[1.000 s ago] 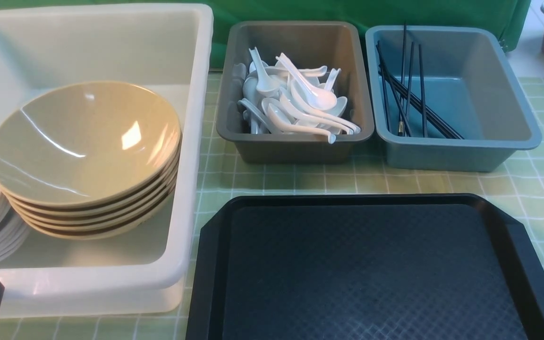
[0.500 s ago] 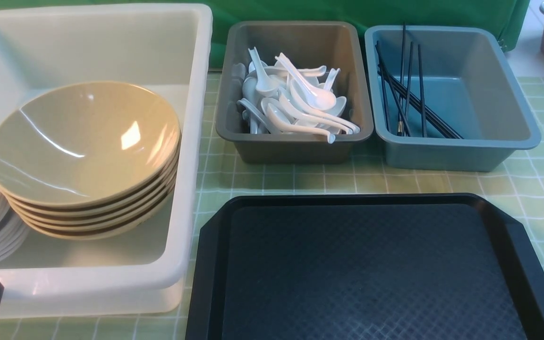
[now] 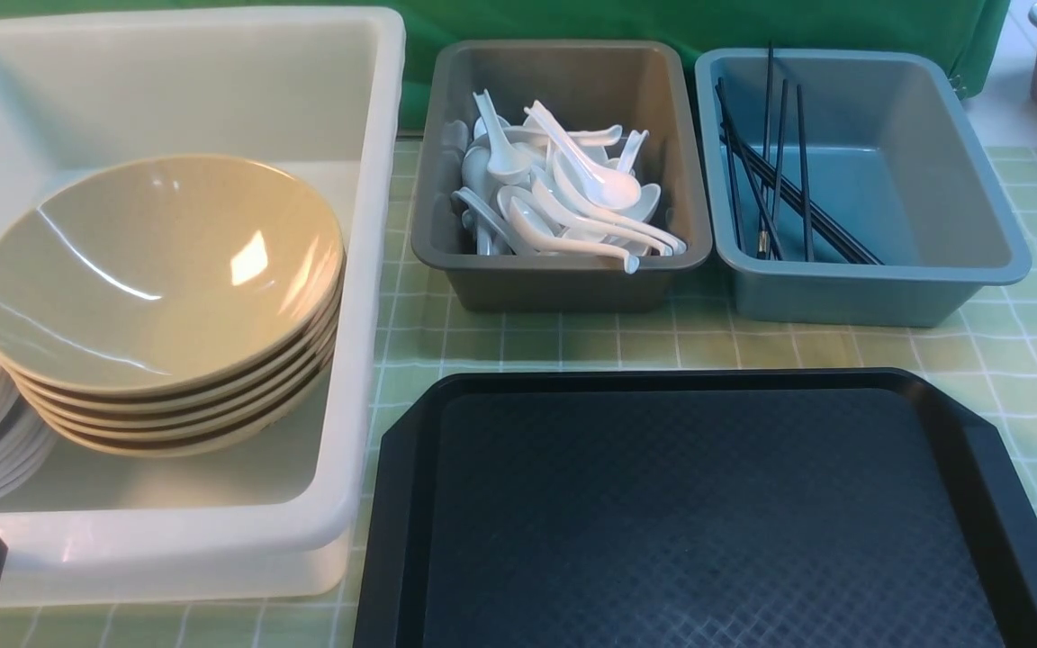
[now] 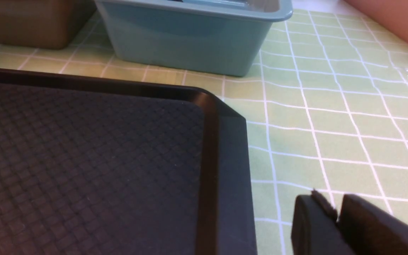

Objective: On green table put chopsticks spoon bowls plates into blue grey white boxes.

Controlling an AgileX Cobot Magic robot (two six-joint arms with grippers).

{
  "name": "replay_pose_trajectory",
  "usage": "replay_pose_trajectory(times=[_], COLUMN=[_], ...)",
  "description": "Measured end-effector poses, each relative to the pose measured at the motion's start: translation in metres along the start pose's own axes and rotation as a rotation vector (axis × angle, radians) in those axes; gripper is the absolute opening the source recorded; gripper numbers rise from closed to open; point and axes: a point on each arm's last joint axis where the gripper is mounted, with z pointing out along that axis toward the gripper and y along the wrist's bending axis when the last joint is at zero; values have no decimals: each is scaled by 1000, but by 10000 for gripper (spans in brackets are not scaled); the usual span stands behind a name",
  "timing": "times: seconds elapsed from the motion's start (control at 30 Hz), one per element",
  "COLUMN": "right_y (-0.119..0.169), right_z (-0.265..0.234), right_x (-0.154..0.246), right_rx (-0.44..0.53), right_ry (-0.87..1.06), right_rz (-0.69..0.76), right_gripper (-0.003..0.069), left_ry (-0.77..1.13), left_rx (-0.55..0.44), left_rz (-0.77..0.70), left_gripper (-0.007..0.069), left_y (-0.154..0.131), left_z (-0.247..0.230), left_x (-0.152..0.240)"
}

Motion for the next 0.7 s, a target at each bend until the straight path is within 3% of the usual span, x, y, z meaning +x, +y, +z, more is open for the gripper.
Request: replay_pose_trajectory(times=[0.7], right_y=[0], right_z=[0], right_x=[0], right_rx=[0], right_ry=[0], right_rz=[0], right_gripper=[139], left_ry=[0], left_rx=[0], left_rz=[0], left_gripper=[-1], left_y=[0], left_z=[0], left_x=[0])
